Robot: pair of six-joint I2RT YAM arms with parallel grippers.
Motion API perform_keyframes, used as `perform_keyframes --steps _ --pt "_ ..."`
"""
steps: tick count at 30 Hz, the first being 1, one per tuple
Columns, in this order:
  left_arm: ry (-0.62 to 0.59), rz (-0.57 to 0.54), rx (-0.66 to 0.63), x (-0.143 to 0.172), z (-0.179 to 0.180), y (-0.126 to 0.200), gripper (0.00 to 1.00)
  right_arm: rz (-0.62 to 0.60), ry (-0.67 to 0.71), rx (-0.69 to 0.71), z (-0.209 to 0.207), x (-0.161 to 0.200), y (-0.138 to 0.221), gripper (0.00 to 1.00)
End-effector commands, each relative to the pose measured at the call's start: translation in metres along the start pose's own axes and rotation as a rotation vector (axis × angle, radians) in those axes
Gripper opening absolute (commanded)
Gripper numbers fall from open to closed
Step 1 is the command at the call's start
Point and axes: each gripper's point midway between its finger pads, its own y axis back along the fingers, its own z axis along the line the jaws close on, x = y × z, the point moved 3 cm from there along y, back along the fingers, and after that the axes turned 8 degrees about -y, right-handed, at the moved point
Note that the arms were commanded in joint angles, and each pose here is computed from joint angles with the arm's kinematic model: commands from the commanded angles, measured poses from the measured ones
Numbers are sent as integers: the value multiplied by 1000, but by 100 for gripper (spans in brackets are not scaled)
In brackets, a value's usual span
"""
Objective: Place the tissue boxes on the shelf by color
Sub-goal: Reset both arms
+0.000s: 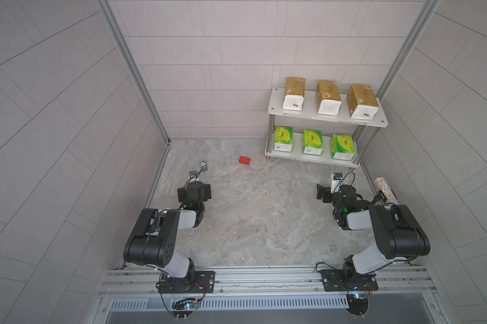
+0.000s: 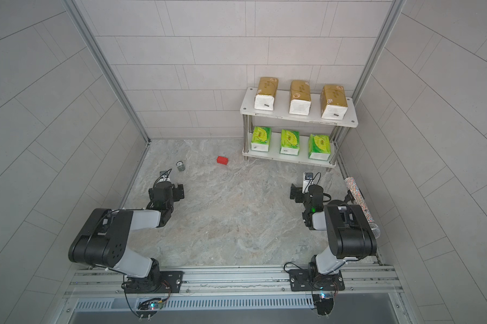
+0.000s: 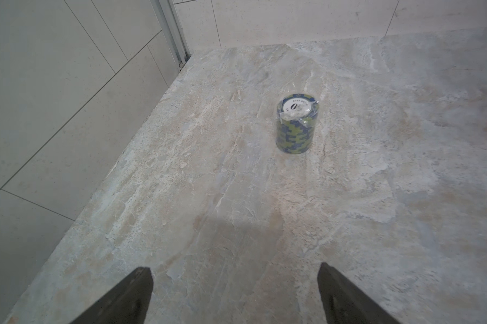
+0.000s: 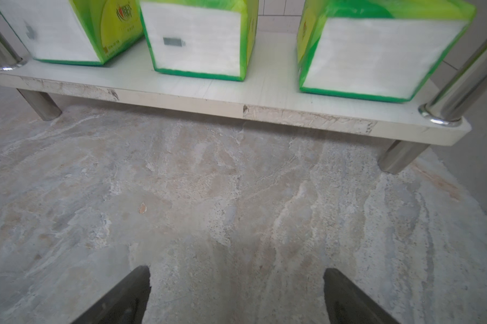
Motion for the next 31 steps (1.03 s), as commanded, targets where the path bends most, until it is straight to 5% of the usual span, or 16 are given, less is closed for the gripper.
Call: perform_keyframes --steps 1,31 --pt "27 -89 27 -18 0 -1 100 -56 -8 -17 2 -13 0 100" --pt "25 -89 29 -19 0 0 100 -41 19 -32 8 -11 -2 100"
